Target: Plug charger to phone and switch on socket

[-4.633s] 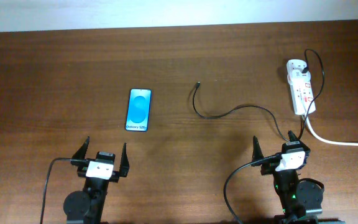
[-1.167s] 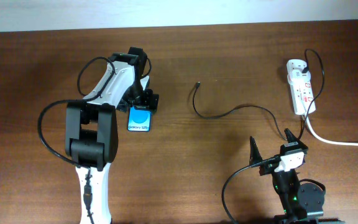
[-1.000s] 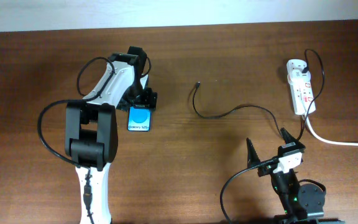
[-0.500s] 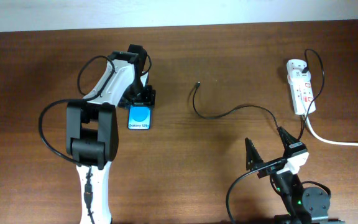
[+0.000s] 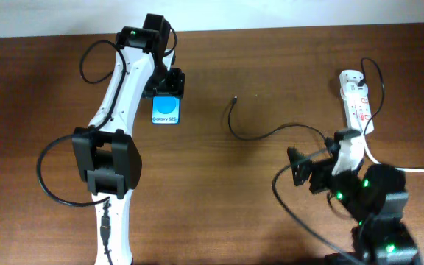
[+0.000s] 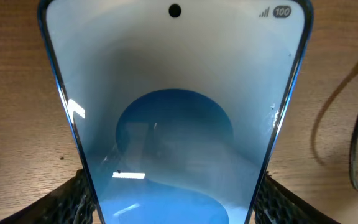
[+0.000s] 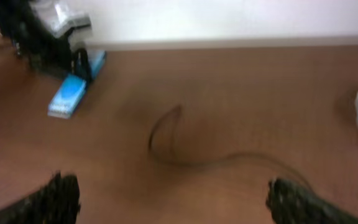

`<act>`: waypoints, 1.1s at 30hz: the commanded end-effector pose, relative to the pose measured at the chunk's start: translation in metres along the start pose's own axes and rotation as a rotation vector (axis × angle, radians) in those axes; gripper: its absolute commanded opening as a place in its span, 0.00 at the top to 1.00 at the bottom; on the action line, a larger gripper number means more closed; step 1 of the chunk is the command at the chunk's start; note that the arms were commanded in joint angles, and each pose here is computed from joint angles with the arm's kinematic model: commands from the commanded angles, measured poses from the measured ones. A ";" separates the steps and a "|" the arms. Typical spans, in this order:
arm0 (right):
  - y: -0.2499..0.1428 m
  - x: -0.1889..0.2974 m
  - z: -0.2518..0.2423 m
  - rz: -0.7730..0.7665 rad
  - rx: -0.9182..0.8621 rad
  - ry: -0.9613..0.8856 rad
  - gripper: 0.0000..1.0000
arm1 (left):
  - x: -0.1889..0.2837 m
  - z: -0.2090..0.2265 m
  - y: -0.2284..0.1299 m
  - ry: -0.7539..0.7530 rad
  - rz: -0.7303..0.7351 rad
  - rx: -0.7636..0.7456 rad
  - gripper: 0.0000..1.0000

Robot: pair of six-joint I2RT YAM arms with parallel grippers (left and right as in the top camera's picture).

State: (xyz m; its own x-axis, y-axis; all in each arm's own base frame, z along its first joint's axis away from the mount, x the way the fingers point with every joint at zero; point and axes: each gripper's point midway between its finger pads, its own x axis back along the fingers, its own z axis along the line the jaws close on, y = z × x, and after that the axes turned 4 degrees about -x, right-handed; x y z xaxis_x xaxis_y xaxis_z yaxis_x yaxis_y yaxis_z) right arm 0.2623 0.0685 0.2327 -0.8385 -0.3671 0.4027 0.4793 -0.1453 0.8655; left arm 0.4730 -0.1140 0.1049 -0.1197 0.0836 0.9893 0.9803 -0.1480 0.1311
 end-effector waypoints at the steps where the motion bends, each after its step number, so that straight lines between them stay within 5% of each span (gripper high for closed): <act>1: 0.031 0.002 0.016 0.076 -0.024 0.041 0.02 | 0.020 -0.011 0.013 -0.066 -0.063 0.004 0.80; 4: 0.024 -0.016 0.021 0.166 -0.060 0.098 0.02 | 0.025 -0.029 0.016 -0.171 -0.073 0.002 1.00; 17: -0.004 -0.066 0.016 0.325 -0.198 0.164 0.05 | 0.037 -0.069 0.009 -0.419 -0.002 0.176 1.00; 22: -0.007 -0.070 0.000 0.329 -0.262 0.068 0.05 | 0.044 -0.062 -0.014 -0.467 0.174 0.499 1.00; 26: -0.008 -0.072 -0.007 0.327 -0.292 0.021 0.05 | 0.076 -0.085 -0.017 -0.748 0.292 0.576 1.00; 31: -0.009 -0.073 -0.008 0.331 -0.293 0.020 0.05 | 0.081 -0.087 -0.026 -0.725 0.451 0.852 1.00; 33: -0.009 -0.073 -0.008 0.331 -0.293 0.020 0.05 | 0.097 -0.100 -0.024 -0.841 0.504 0.856 1.00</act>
State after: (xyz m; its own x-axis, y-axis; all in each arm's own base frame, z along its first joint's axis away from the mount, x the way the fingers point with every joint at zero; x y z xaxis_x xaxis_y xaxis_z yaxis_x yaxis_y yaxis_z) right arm 0.3178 0.0893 0.1887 -0.6131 -0.4626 0.6404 0.7851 -0.2673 0.5586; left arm 0.4214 -0.1849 0.1719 0.1275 0.7326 0.6686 0.7678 0.3539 -0.5341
